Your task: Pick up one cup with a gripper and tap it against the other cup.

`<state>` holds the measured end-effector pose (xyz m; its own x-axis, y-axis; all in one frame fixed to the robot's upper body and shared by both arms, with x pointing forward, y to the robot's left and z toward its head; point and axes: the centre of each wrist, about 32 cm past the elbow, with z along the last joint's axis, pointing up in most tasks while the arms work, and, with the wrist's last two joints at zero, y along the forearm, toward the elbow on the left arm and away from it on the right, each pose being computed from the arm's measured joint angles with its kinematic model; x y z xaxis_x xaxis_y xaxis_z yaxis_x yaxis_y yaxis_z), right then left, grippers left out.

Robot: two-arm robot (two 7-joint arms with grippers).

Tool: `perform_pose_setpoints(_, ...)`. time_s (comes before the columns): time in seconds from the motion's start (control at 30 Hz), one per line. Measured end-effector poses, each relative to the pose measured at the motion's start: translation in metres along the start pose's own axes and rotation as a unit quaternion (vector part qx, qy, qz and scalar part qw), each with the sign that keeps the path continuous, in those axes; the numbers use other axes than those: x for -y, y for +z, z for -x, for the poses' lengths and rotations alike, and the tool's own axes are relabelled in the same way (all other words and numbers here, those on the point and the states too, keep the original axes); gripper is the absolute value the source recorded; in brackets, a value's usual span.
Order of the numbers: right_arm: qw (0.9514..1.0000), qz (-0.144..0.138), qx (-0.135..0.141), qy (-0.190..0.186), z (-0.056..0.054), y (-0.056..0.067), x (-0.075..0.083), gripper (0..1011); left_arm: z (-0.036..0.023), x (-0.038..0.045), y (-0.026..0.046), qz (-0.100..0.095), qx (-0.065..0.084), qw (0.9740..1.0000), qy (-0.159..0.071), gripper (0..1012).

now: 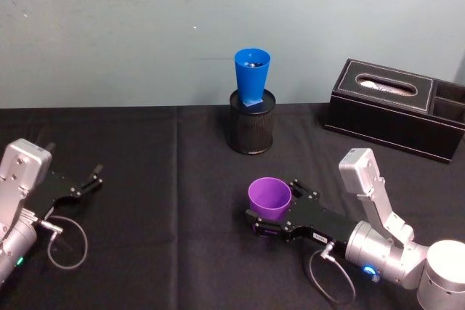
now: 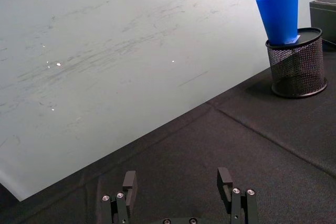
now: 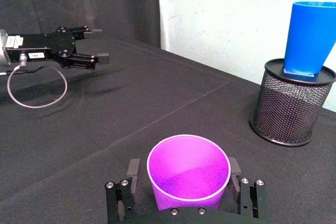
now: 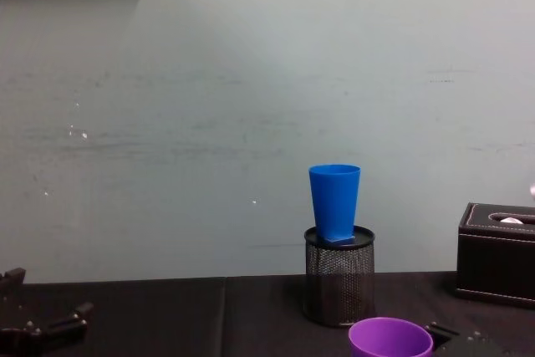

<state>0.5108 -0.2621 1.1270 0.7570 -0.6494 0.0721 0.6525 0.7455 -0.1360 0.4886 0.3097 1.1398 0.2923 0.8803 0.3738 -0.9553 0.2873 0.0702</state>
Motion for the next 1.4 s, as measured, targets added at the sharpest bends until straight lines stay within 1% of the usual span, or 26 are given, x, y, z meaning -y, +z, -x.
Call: perform_pose_setpoints(1.4, 1.0, 0.0, 0.0, 0.0, 0.0, 0.0, 0.0, 1003, 0.0, 0.0, 0.0, 0.0, 0.0, 1.0, 0.0, 1000)
